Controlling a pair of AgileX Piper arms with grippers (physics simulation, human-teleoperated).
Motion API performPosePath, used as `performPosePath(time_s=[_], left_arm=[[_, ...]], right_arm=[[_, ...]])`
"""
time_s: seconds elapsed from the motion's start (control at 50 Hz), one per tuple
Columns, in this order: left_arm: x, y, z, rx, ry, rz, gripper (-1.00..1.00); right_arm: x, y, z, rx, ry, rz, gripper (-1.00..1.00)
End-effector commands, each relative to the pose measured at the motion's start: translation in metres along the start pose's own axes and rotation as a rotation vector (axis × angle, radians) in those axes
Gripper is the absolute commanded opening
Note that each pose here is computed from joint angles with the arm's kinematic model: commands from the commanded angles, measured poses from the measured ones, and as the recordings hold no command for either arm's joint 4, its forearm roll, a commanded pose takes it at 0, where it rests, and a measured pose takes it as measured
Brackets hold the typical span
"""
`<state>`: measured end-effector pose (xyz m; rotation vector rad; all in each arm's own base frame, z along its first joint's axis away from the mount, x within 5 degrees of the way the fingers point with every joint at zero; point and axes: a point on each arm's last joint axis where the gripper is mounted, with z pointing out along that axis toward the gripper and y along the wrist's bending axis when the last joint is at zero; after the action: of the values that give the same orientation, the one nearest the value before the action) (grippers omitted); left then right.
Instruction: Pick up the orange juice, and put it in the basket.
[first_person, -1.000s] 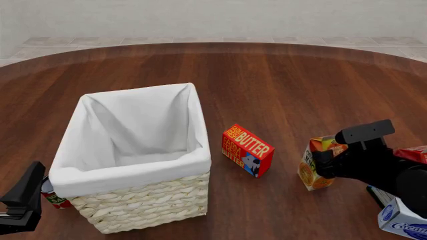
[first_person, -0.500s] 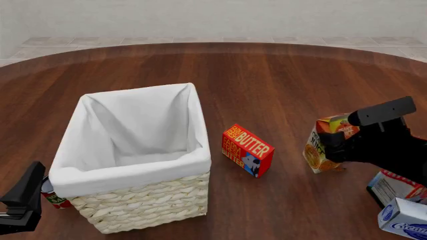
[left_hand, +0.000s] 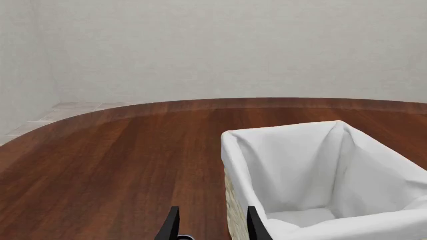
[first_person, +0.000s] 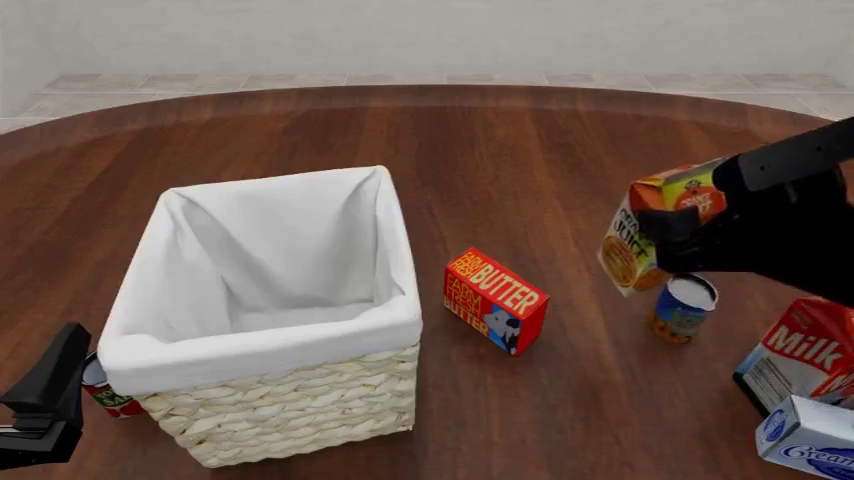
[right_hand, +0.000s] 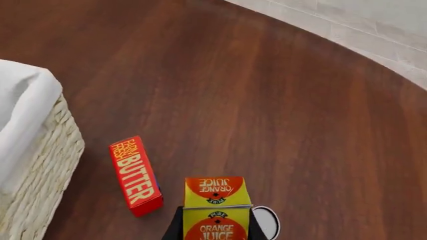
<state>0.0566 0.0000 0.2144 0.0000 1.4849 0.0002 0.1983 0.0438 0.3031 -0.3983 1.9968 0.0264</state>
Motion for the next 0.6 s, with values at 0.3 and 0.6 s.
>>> performPosePath(time_s=[0.3, 0.6], left_arm=[[0.0, 0.0, 0.0, 0.0, 0.0, 0.0, 1.0], [0.0, 0.0, 0.0, 0.0, 0.0, 0.0, 1.0]], right_arm=[[-0.065, 0.018, -0.016, -0.095, -0.165, -0.054, -1.0], [-0.095, 0.036, -0.016, -0.169, -0.26, -0.065, -1.0]])
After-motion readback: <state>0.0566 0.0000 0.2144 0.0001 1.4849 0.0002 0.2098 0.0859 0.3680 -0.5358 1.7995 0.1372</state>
